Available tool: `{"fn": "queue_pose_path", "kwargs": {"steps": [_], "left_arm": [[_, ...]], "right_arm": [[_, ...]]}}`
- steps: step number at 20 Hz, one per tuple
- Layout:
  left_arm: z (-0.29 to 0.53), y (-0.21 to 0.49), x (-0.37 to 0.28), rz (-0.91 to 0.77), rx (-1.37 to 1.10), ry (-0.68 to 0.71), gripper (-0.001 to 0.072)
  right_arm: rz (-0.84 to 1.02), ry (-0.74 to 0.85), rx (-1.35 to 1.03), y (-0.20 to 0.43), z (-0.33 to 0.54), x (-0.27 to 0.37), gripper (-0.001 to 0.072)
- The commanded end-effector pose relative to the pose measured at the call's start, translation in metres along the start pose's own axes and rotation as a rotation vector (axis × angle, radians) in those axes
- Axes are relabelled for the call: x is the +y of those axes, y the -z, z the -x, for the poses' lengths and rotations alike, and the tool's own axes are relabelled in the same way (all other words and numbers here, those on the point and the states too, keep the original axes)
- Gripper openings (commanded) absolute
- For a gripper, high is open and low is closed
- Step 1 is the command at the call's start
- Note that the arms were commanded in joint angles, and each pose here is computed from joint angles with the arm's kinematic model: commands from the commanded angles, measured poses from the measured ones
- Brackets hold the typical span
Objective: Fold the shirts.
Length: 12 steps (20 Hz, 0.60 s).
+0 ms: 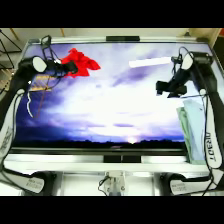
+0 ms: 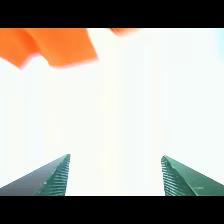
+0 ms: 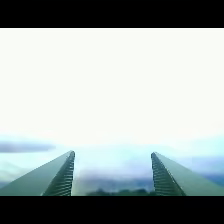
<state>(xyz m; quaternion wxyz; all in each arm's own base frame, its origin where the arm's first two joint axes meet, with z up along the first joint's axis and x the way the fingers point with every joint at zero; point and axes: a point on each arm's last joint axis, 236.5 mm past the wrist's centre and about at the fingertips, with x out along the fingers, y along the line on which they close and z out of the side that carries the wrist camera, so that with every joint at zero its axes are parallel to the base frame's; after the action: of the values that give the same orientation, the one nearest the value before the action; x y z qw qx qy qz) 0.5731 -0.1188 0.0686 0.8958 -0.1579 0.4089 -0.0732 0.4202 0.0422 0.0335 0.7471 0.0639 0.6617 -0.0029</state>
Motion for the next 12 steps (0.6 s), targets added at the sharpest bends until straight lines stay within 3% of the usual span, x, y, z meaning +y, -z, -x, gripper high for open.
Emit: {"fn": "queue_pose_path", "kwargs": {"steps": [1,10,12], "left_arm": [[-0.05,-0.021,0.05,0.125,0.011,-0.044,0.0683],[-0.148,-0.004,0.054,0.272,-0.029,0.027,0.0653],[-0.157,-0.007,0.05,0.291,-0.063,0.047,0.0554]], "right_arm": [[0.002,-0.038,-0.002,-0.001,0.0,0.009,0.0597],[0.002,-0.06,0.001,0.0,0.0,0.014,0.0597],[0.002,-0.061,0.002,0.0,0.0,0.015,0.0597]]}}
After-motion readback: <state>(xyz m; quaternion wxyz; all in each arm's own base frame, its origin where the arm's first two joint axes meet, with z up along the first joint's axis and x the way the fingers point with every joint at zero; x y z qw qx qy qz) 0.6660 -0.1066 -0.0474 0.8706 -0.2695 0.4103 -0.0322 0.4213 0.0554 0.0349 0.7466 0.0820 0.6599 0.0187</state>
